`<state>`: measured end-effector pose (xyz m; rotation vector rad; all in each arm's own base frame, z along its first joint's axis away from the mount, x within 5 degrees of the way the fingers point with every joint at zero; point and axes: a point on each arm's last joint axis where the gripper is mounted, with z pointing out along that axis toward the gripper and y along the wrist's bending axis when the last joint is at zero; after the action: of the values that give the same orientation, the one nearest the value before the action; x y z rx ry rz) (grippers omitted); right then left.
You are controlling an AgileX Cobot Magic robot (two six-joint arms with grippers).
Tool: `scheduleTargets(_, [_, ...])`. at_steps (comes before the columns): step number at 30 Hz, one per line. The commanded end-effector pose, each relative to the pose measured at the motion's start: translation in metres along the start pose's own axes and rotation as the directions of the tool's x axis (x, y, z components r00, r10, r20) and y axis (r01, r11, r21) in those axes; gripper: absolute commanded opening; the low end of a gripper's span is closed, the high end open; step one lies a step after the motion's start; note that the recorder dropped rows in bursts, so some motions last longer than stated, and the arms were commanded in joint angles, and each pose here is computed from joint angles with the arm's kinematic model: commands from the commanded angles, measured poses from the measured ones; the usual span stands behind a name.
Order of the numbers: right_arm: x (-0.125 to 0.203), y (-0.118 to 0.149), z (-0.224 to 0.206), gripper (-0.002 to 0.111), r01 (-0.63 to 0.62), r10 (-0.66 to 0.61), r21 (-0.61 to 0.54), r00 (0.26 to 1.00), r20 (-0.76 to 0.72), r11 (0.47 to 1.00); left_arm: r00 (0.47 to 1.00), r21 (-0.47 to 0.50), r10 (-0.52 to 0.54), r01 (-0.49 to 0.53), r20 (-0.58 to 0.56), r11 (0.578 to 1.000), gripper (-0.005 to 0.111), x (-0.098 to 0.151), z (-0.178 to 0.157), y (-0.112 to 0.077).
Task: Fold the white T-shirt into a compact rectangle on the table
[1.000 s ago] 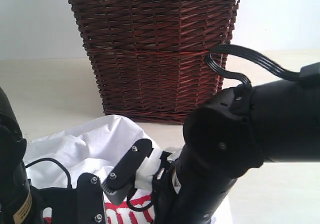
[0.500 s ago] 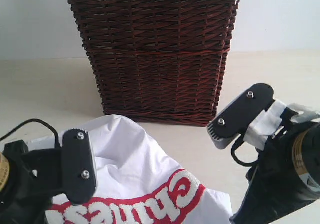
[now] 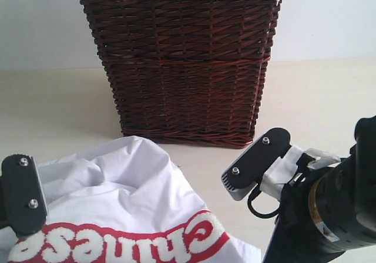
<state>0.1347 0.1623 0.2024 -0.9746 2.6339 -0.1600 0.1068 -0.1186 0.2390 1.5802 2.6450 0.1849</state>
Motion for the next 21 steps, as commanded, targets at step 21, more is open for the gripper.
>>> scheduleTargets(21, [-0.012,0.056,0.095,0.000,0.046,-0.080,-0.244,0.988,-0.132,0.969,0.991,-0.079,-0.135,0.134,-0.008,0.988,0.000,0.008,0.000,0.016])
